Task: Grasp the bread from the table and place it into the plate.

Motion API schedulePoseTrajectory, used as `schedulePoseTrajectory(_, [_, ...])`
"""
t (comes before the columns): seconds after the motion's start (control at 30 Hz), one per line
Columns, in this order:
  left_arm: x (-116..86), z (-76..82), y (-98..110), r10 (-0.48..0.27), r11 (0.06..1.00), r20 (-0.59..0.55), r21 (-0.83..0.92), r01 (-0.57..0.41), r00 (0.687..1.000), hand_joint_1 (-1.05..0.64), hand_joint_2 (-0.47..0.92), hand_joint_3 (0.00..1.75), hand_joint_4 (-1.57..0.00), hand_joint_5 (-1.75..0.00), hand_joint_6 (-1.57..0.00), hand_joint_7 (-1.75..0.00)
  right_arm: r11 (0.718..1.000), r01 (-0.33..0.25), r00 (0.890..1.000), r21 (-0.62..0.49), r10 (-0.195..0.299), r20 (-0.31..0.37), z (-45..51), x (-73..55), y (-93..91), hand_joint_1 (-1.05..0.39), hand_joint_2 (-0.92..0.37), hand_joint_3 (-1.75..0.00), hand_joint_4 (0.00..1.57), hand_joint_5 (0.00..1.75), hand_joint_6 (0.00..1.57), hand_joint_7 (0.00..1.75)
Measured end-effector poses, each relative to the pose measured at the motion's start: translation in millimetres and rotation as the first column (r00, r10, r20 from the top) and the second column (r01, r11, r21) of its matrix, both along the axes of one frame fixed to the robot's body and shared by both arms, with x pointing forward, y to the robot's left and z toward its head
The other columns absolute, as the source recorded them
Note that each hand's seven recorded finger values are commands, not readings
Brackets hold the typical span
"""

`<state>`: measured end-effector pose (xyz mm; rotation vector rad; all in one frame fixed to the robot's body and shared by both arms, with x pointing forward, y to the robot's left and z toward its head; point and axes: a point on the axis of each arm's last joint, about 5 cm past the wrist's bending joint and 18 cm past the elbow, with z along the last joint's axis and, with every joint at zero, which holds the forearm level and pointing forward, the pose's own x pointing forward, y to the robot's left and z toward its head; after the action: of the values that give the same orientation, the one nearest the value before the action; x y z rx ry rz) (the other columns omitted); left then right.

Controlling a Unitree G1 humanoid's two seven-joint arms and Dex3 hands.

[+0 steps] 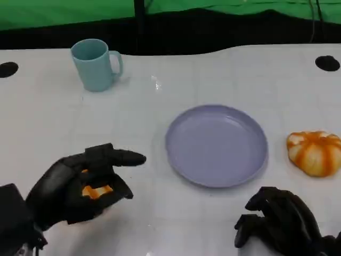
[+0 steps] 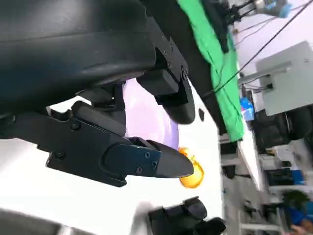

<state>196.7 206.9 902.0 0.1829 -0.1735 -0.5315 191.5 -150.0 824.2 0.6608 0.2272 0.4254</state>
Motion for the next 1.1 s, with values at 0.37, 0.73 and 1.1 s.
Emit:
schedulePoseTrajectory(0.37, [-9, 59.2, 16, 0.006, 0.739, 0.204, 0.659, -0.142, 0.979, -0.76, 0.92, 0.09, -0.37, -0.15, -0.24, 0.00, 1.000, 0.003, 1.000, -0.002, -0.003, 0.011, 2.7, -0.3, -0.8, -1.04, -0.72, 0.00, 1.57, 0.74, 1.57, 0.36])
schedulePoseTrajectory(0.73, [-7, 70.3, 2, -0.020, 0.369, 0.200, 0.912, -0.179, 0.979, -0.70, 0.88, 0.00, -0.32, -0.04, -0.25, -0.01, 1.000, 0.006, 1.000, -0.006, -0.006, 0.014, 3.6, -1.4, -1.0, -1.04, -0.75, -0.01, 1.57, 0.75, 1.57, 0.37])
schedulePoseTrajectory(1.1, [23, 49.0, -10, -0.033, 0.252, 0.051, 0.967, -0.041, 0.998, -0.72, 0.86, 0.00, -0.32, -0.02, -0.18, 0.00, 1.000, 0.008, 1.000, -0.009, -0.008, 0.015, 3.5, -3.2, -1.5, -1.03, -0.74, 0.00, 1.55, 0.77, 1.57, 0.36])
